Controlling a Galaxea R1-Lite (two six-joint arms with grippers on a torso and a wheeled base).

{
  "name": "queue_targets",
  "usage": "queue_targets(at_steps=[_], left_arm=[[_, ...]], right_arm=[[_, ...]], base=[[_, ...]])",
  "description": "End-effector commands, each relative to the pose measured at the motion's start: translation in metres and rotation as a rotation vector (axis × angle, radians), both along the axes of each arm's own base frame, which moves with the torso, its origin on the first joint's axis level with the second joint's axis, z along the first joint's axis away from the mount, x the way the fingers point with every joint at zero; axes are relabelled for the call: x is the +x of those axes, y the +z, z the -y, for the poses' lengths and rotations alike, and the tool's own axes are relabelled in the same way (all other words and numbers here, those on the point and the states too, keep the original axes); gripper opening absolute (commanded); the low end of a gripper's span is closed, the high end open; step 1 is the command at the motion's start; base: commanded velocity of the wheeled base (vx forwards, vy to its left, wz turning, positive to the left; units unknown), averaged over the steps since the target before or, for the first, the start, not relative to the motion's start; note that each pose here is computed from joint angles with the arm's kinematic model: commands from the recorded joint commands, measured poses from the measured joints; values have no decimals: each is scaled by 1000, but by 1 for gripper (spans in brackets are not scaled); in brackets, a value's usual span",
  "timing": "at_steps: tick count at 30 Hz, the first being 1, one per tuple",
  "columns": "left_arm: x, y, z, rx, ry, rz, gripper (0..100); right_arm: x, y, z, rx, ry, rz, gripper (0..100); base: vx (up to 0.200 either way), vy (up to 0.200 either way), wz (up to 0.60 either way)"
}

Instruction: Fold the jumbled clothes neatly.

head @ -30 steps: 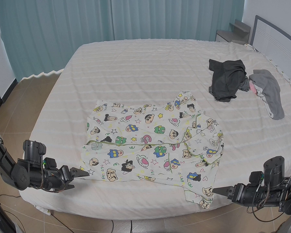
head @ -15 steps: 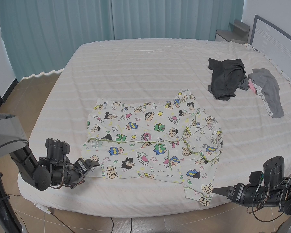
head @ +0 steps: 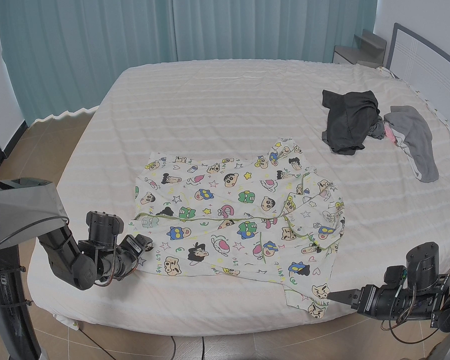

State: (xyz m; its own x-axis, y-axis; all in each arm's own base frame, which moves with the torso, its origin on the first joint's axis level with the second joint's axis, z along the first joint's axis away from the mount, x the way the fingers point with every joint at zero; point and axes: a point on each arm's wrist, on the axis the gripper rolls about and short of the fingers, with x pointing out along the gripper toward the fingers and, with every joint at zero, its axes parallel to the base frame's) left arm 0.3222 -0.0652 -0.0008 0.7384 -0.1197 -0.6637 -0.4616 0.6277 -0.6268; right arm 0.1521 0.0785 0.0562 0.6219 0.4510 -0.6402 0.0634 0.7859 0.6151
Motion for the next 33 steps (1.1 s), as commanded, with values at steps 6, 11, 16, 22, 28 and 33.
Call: queue_targets(at_steps=[6,11,16,22,28,33], left_arm=[[2,-13,11,46,9,-14,0],[2,-11,10,73,45,4,0],[0,-7,9,69,59,81,0],[-10,-4,9,54,53,149,0],[-11,-1,9,53,50,170,0],[-11,-1,8,54,51,170,0]], right_arm=[[0,-5,-1,-16,11,-21,100],[4,-21,-3,-115,70,-65,100],[17,-48,-10,-280,149,-72,100],[31,-82,-22,-404,149,-19,100],[44,-90,-27,-417,165,37,100],[53,-93,-28,-445,186,63,100]], base=[[0,0,0],[0,0,0],[0,0,0],[0,0,0],[0,0,0],[0,0,0]])
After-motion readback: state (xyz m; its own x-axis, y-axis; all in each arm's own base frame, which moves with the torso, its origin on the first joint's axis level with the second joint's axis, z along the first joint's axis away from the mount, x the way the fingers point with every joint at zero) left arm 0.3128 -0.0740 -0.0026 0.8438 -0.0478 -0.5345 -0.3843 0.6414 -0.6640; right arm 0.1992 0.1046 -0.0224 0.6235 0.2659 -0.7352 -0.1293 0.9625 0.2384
